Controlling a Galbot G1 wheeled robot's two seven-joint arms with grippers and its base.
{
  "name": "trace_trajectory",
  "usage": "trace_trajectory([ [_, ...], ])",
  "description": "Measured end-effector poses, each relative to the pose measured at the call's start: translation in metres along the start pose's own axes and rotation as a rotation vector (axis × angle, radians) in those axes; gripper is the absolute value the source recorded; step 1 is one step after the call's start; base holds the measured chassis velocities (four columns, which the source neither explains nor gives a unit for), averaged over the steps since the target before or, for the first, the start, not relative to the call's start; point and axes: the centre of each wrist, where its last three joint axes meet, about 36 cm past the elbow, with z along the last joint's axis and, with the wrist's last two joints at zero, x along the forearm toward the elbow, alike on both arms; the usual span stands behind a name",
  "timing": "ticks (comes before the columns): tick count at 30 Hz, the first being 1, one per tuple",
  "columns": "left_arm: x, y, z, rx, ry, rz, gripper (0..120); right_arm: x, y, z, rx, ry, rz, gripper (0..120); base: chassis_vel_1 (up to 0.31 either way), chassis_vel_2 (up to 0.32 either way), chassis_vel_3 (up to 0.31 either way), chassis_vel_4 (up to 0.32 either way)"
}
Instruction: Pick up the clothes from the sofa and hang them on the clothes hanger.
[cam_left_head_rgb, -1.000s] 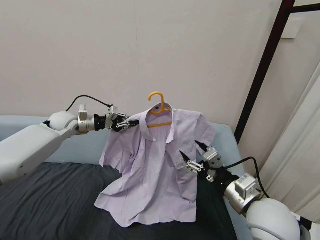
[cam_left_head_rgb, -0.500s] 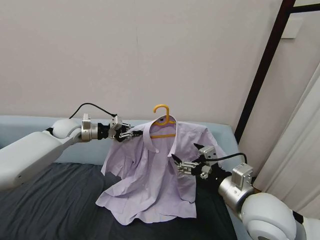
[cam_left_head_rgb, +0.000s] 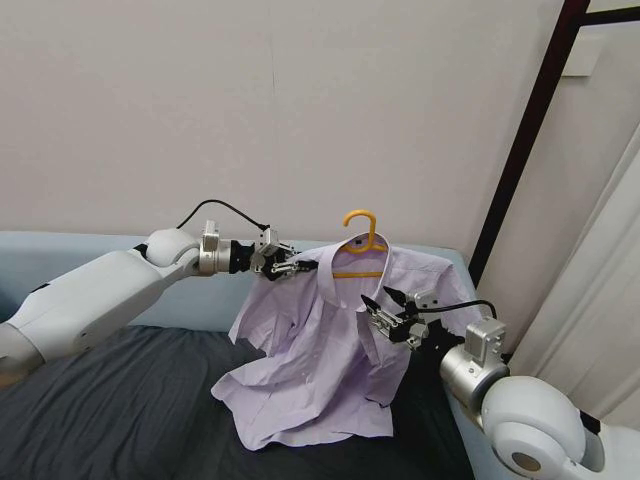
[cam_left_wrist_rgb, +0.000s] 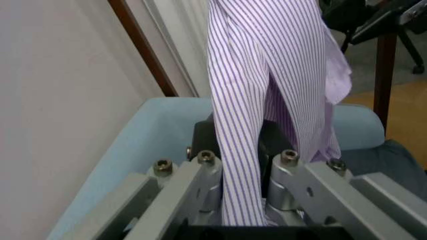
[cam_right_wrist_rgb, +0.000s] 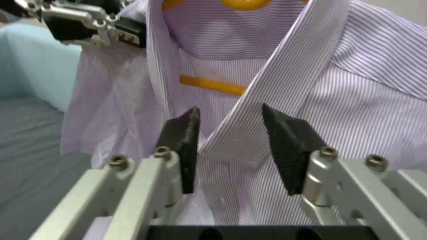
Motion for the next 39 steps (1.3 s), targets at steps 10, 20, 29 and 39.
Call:
trace_trajectory([
  [10,0.001,-0.010,0.002,0.022,-0.027,0.007,7,-0.009,-0.004,0.015,0.044,0.008,-0.009,0,0.000,0.000,0.000,0.000],
  [20,0.036,-0.009,0.021,0.001,-0.008,-0.017,7,0.043,-0.010,-0.007,0.184,-0.076,-0.075,34,0.000,0.000,0.000,0.000],
  [29,0.074,-0.020,0.025,-0.035,0.032,0.022,7,0.040,-0.063,-0.019,0.340,-0.092,-0.130,65,0.000,0.000,0.000,0.000],
  [39,0.053,-0.028,0.023,-0.064,0.004,0.135,7,0.039,-0.122,-0.017,0.483,0.054,-0.299,100,0.000,0.000,0.000,0.000],
])
